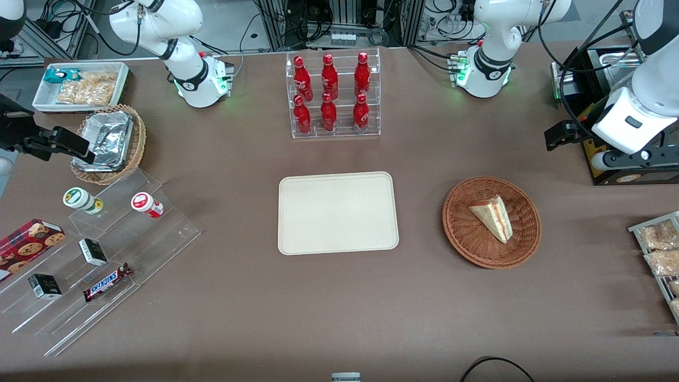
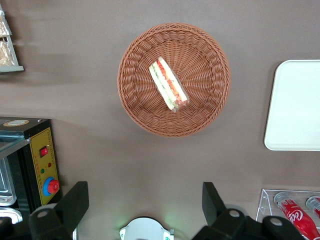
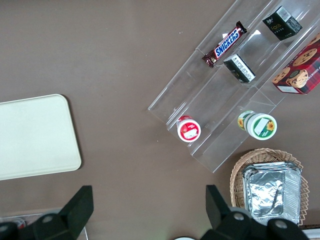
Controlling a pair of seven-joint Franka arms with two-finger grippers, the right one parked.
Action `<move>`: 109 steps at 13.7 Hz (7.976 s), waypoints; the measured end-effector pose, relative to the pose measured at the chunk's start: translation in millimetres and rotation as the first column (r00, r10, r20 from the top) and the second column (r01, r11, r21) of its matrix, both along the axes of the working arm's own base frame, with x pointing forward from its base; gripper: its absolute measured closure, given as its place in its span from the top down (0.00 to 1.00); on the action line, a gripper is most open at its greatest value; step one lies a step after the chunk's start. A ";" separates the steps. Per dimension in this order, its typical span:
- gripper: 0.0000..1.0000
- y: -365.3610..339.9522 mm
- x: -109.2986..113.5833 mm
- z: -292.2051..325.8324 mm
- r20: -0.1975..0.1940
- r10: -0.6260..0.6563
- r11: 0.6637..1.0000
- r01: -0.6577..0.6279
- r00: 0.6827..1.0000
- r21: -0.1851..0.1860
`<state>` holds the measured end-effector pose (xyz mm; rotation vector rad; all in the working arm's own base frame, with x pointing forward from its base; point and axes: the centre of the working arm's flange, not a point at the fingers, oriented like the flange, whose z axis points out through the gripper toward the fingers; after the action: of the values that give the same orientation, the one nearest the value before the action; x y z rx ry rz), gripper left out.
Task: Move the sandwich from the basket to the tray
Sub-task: 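Move the left gripper over the wicker basket holding the wrapped sandwich, then lower the left gripper onto the sandwich and close on it, then lift the sandwich and carry it toward the cream tray, then lower the sandwich onto the tray and open the left gripper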
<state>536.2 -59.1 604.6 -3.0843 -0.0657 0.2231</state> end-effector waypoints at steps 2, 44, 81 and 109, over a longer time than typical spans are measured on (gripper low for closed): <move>1.00 -0.3 -0.1 0.0 0.000 -0.001 1.000 0.001 1.000 0.000; 1.00 -28.1 -4.0 -336.9 0.133 0.711 0.700 -0.714 0.691 -0.033; 0.15 -435.2 -36.9 -292.1 0.052 0.188 0.982 -0.187 0.981 -0.029; 1.00 -457.0 -17.2 -236.5 0.108 0.291 0.957 -0.288 0.951 -0.043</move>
<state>519.0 -516.1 368.1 -3.0993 -0.5268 0.0583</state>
